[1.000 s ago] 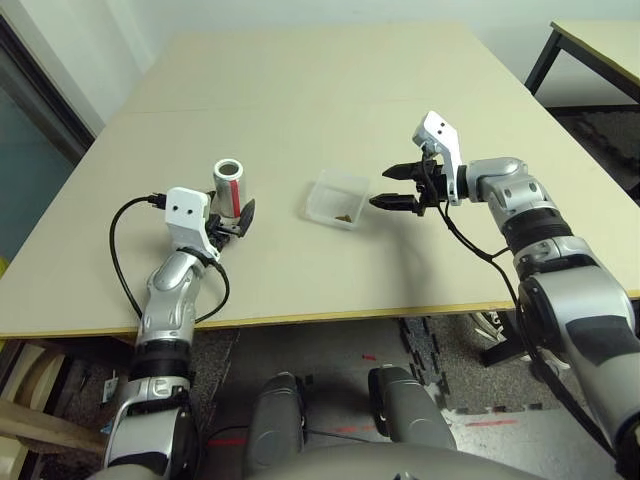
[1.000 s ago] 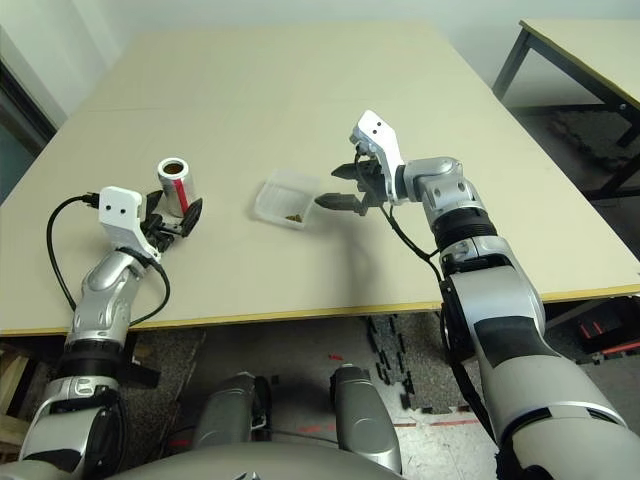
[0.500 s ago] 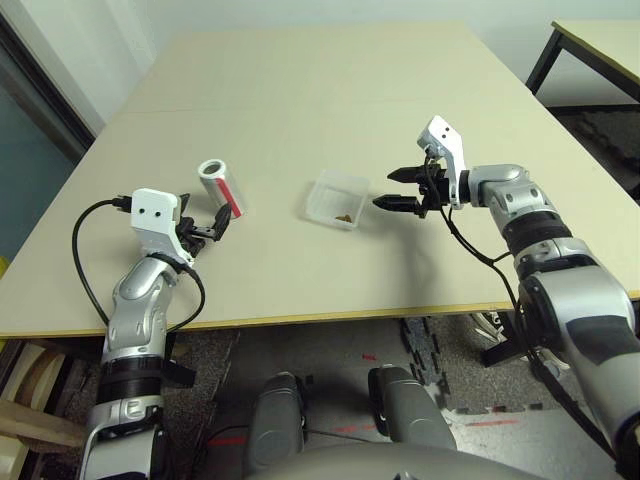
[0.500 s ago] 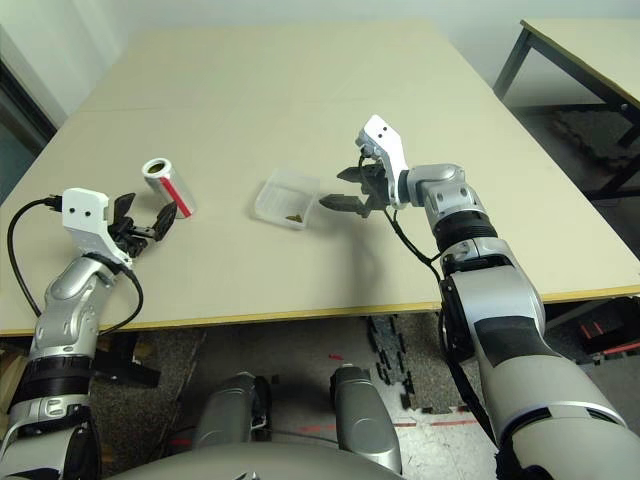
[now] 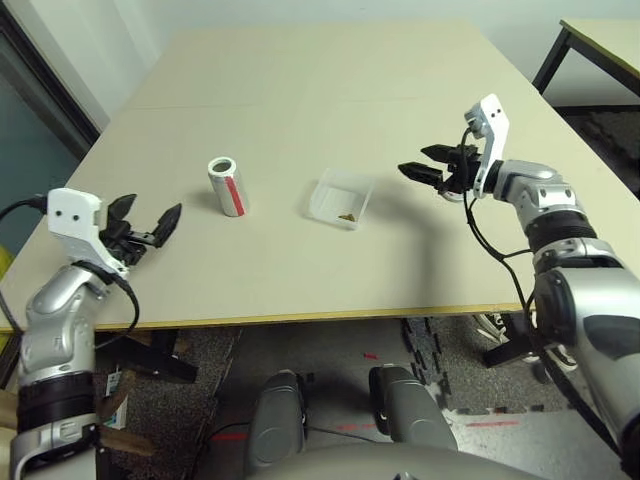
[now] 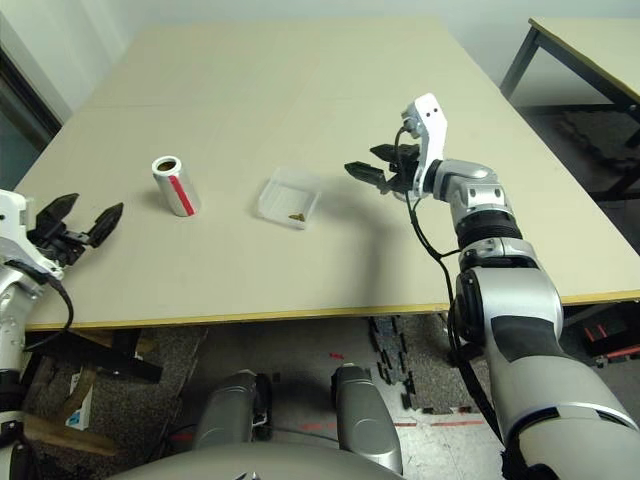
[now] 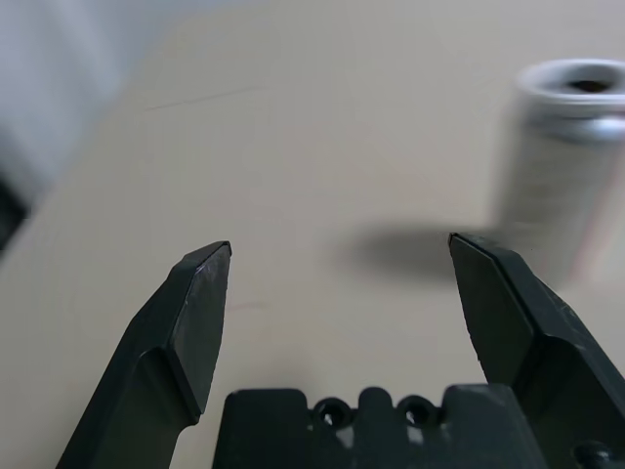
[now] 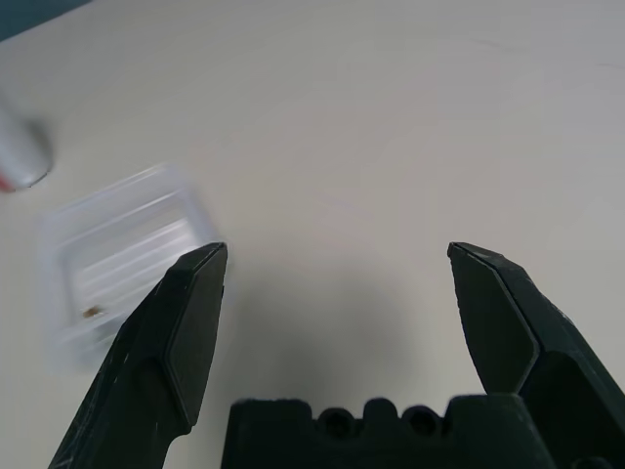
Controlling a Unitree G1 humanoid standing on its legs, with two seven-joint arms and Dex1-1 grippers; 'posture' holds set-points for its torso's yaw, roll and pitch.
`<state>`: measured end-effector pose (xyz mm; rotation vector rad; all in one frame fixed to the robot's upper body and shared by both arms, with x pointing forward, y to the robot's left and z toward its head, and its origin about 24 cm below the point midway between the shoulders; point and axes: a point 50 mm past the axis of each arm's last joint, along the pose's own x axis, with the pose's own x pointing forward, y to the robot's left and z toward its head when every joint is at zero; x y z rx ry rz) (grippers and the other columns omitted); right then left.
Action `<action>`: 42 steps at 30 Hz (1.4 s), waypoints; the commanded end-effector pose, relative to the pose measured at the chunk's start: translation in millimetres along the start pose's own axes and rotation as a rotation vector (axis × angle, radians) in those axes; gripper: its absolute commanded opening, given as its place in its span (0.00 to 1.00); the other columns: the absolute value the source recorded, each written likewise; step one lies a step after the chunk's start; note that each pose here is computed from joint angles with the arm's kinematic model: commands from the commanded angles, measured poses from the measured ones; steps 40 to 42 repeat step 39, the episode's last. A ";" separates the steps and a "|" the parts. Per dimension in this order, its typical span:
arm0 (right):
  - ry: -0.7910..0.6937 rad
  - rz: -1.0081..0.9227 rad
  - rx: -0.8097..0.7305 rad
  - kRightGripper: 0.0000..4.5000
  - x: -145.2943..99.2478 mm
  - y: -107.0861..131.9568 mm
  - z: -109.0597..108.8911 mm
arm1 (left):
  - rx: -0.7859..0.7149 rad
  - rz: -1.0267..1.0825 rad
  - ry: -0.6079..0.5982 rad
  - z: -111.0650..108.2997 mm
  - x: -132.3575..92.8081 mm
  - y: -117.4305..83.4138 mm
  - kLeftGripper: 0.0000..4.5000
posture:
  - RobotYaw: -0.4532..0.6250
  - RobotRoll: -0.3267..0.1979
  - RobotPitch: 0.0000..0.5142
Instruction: Pour the medicine from the bottle into the box.
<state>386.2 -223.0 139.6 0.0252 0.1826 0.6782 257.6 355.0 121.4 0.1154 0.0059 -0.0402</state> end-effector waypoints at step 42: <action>-0.132 -0.594 0.014 1.00 -73.0 -55.0 -23.2 | -0.012 0.154 -0.023 7.1 41.3 31.2 0.99 | 0.28 0.62 0.18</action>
